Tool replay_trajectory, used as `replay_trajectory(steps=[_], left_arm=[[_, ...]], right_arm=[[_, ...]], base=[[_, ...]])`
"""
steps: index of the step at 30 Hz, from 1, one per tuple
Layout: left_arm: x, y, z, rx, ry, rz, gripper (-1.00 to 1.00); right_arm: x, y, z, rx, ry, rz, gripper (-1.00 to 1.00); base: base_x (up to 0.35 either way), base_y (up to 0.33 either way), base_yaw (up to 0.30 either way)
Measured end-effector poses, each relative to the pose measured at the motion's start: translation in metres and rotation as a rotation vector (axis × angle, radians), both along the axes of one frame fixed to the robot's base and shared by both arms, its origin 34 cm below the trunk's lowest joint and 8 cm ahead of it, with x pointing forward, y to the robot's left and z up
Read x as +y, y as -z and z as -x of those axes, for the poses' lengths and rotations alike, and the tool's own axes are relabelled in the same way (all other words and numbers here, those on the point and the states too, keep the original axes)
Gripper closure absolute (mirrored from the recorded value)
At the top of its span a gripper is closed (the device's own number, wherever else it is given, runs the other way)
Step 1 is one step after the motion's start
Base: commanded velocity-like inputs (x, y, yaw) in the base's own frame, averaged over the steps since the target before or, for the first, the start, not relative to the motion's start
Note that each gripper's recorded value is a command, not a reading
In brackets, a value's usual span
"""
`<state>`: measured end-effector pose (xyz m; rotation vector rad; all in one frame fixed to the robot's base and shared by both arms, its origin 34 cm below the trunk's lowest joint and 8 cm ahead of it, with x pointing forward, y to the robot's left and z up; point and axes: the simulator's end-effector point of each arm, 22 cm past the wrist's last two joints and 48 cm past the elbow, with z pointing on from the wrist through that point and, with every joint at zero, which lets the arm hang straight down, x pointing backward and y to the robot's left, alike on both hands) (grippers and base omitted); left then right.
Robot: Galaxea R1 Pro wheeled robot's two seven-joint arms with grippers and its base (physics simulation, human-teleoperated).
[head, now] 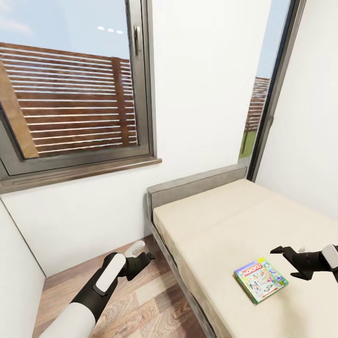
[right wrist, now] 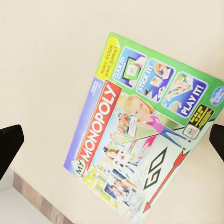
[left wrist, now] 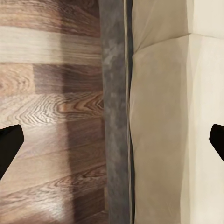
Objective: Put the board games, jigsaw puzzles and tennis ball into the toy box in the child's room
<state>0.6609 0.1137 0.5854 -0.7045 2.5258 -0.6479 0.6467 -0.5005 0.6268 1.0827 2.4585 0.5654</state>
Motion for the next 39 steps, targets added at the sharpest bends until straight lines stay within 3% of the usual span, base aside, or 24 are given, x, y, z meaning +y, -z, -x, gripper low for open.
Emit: replay_trajectory(steps=[39], left_arm=[[0.000,0.082,0.016,-0.001,-0.001,-0.001,-1.00]], right_arm=[[-0.001,0.081,0.015,-0.007,0.006,-0.004,-1.00]], base=[[0.000,0.000,0.000]])
